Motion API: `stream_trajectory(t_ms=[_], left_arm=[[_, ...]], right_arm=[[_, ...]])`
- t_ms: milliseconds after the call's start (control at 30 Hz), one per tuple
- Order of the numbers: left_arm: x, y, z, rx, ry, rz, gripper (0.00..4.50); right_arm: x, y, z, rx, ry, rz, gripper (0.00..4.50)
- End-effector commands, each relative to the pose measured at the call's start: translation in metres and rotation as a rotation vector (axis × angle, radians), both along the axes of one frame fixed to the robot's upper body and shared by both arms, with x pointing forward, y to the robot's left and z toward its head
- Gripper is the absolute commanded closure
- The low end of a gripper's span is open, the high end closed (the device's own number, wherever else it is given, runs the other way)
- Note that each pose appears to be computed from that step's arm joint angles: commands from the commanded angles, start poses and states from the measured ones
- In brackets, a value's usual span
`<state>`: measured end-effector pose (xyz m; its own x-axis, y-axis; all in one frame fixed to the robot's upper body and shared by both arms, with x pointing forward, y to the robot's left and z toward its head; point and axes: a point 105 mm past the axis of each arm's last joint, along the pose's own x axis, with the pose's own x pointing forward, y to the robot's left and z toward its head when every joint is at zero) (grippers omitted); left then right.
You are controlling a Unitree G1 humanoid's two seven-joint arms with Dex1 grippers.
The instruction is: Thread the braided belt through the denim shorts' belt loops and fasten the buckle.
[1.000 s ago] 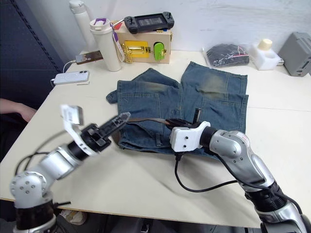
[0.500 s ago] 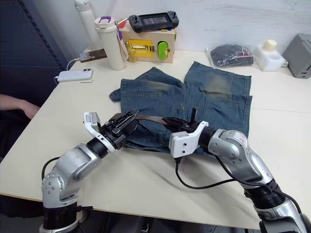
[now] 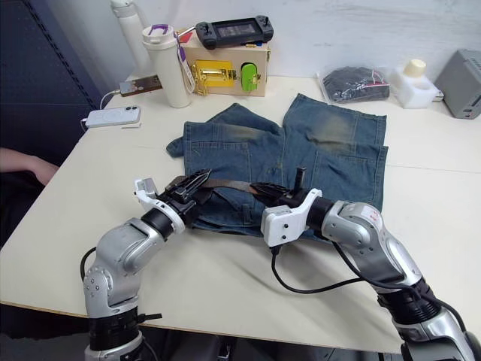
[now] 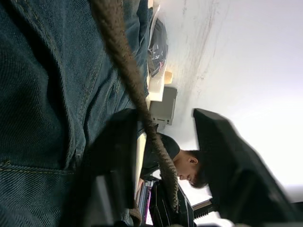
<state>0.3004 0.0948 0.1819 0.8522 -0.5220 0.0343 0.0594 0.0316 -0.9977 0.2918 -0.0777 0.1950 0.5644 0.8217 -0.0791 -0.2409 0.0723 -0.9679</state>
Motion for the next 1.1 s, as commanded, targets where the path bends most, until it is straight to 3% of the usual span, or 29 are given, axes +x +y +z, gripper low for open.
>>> stream_trajectory(t_ms=[33, 67, 367, 567, 700, 800, 900, 1100], left_arm=[[0.0, -0.003, 0.007, -0.012, -0.031, -0.023, 4.04], [0.0, -0.004, 0.007, -0.013, -0.032, -0.028, 4.47], [0.005, -0.014, 0.017, -0.042, -0.07, -0.065, 4.47], [0.006, -0.001, 0.028, -0.013, -0.133, -0.031, 4.5], [0.004, 0.022, 0.022, 0.103, -0.158, 0.022, 4.5], [-0.001, 0.031, 0.015, 0.195, -0.18, 0.038, 4.5], [-0.005, 0.042, 0.008, 0.209, -0.168, 0.08, 4.5], [-0.006, 0.036, -0.01, 0.3, -0.165, 0.071, 4.5]], right_arm=[[-0.008, 0.002, 0.016, 0.038, -0.043, 0.025, 4.5], [-0.008, 0.002, 0.016, 0.037, -0.043, 0.026, 4.5], [-0.007, 0.001, 0.018, 0.041, -0.04, 0.014, 4.5], [0.005, -0.015, 0.024, 0.232, 0.159, -0.095, 1.78], [0.009, -0.045, 0.028, 0.415, 0.434, -0.167, 0.04], [0.005, -0.06, 0.028, 0.488, 0.595, -0.178, 0.01], [-0.004, -0.071, 0.024, 0.552, 0.783, -0.16, 0.01], [-0.022, -0.069, 0.016, 0.523, 0.959, -0.115, 0.01]])
